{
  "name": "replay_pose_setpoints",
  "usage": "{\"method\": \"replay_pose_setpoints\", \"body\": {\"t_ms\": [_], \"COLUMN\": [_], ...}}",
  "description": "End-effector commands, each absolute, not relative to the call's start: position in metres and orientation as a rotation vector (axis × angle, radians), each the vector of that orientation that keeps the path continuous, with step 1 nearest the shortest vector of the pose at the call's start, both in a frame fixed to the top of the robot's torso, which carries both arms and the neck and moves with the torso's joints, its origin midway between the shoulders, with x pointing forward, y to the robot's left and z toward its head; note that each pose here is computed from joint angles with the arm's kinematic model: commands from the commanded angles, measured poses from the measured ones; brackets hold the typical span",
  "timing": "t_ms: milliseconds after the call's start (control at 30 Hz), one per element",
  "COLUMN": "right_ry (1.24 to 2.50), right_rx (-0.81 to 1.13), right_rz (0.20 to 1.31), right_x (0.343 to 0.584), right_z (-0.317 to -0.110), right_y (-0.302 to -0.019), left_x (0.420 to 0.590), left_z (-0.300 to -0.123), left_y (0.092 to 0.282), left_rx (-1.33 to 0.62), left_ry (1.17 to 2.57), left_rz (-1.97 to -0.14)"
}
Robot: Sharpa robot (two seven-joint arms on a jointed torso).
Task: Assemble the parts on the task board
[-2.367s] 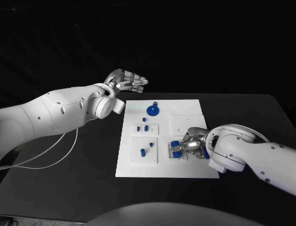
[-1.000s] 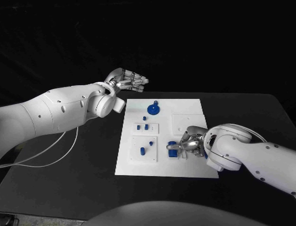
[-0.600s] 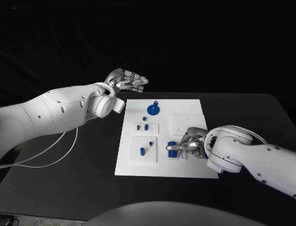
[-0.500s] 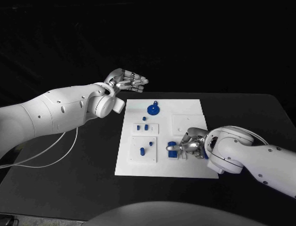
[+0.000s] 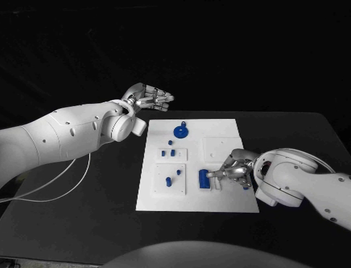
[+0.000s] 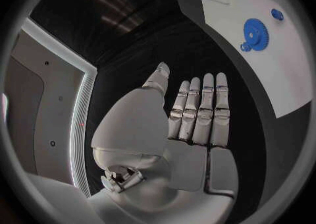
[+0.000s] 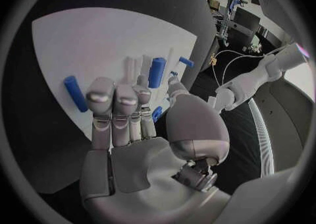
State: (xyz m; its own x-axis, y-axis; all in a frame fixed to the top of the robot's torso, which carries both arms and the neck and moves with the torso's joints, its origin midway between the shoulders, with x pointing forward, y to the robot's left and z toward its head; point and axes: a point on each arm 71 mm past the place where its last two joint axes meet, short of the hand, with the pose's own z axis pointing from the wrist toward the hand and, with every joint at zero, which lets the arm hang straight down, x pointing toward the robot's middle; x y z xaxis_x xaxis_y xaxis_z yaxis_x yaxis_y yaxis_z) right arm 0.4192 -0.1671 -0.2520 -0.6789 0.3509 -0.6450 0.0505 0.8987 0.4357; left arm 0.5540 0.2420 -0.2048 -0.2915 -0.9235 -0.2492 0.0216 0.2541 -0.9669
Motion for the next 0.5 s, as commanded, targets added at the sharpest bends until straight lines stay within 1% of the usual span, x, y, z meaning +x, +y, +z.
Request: {"method": "replay_pose_setpoints", "body": {"t_ms": [33, 167, 300, 500], "right_ry": [2.253, 2.255, 2.268, 2.287], "right_rx": [0.280, 0.271, 0.226, 0.170], "right_rz": [0.492, 0.436, 0.341, 0.246], "right_x": [0.425, 0.432, 0.439, 0.441], "right_z": [-0.241, -0.233, -0.231, -0.233], "right_y": [-0.178, -0.200, -0.223, -0.242], "left_x": [0.553, 0.553, 0.553, 0.552], "left_z": [-0.204, -0.204, -0.204, -0.204], "left_y": [0.241, 0.241, 0.241, 0.243], "left_rx": [-0.869, -0.870, -0.870, -0.869], "left_ry": [1.544, 1.543, 1.542, 1.539], "left_rz": [-1.229, -1.227, -1.227, -1.227]}}
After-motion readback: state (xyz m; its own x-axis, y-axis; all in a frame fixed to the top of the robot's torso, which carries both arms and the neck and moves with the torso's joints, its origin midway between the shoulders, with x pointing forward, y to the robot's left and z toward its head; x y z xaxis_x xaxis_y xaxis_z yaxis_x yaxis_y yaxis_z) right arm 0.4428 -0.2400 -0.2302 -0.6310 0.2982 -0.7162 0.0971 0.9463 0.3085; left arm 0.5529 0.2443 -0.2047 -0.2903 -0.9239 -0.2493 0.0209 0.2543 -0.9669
